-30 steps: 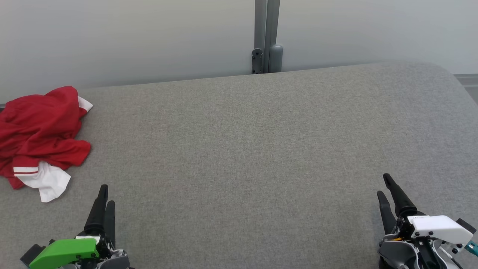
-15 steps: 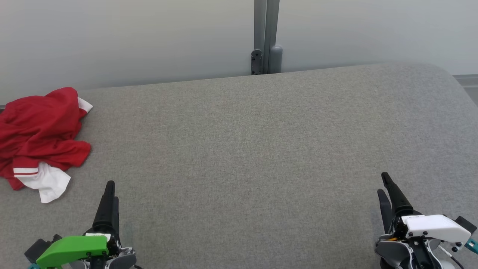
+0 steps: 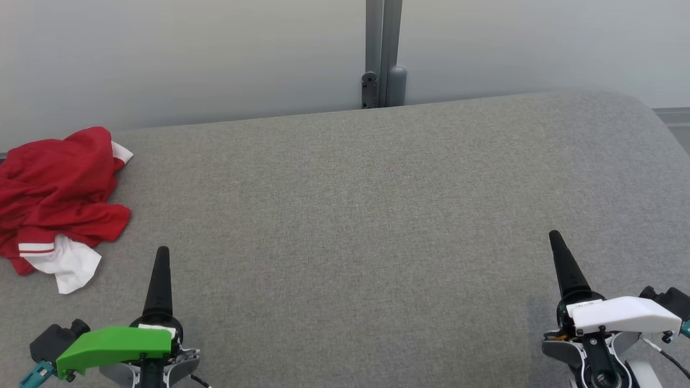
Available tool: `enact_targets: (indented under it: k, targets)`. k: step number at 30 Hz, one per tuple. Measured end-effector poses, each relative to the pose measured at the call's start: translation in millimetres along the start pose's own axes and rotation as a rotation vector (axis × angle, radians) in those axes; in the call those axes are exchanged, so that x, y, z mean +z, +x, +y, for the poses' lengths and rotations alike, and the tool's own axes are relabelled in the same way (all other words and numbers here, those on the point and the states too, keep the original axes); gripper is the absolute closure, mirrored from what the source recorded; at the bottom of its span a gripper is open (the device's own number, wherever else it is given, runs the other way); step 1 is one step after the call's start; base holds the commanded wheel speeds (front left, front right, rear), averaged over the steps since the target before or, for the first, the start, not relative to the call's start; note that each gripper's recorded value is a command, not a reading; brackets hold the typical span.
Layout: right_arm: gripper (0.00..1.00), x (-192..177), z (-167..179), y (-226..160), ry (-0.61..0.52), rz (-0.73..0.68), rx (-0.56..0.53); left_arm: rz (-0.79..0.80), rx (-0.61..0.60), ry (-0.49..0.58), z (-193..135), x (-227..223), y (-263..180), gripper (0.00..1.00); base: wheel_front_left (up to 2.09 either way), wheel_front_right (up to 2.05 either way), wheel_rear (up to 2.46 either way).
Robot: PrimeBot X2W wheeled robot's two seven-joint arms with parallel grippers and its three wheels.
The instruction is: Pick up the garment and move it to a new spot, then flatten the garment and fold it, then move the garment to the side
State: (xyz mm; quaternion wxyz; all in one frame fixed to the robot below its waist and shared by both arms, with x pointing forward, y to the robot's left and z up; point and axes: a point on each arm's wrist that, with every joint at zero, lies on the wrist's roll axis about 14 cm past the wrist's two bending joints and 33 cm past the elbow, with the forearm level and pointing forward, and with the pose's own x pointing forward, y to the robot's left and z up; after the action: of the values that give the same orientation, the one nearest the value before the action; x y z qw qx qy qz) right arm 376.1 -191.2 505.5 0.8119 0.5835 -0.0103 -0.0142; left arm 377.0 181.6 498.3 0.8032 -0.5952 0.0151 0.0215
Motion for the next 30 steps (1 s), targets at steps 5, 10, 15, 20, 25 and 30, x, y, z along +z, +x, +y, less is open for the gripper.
enact_targets:
  k: [5,10,15,20,25,30]
  targets:
    - [0.00,0,9,1,-0.093,-0.005,0.031,0.004,-0.022,0.106,-8,-4,0,0.00,0.00,0.00,0.00]
    - [0.00,-3,17,0,-0.185,-0.004,0.059,0.003,-0.044,0.208,-15,-7,1,0.00,0.00,0.00,0.00]
    - [0.00,-6,23,-1,-0.277,-0.001,0.081,0.001,-0.062,0.308,-21,-10,0,0.00,0.00,0.00,0.00]
    - [0.00,-8,28,-4,-0.368,-0.003,0.102,0.001,-0.072,0.416,-21,-13,-2,0.00,0.00,0.00,0.00]
    - [0.00,-11,32,-5,-0.455,-0.002,0.123,0.000,-0.070,0.518,-19,-15,-5,0.00,0.00,0.00,0.00]
    - [0.00,-16,36,-6,-0.545,0.001,0.145,-0.005,-0.077,0.589,-19,-17,-7,0.00,0.00,0.00,0.00]
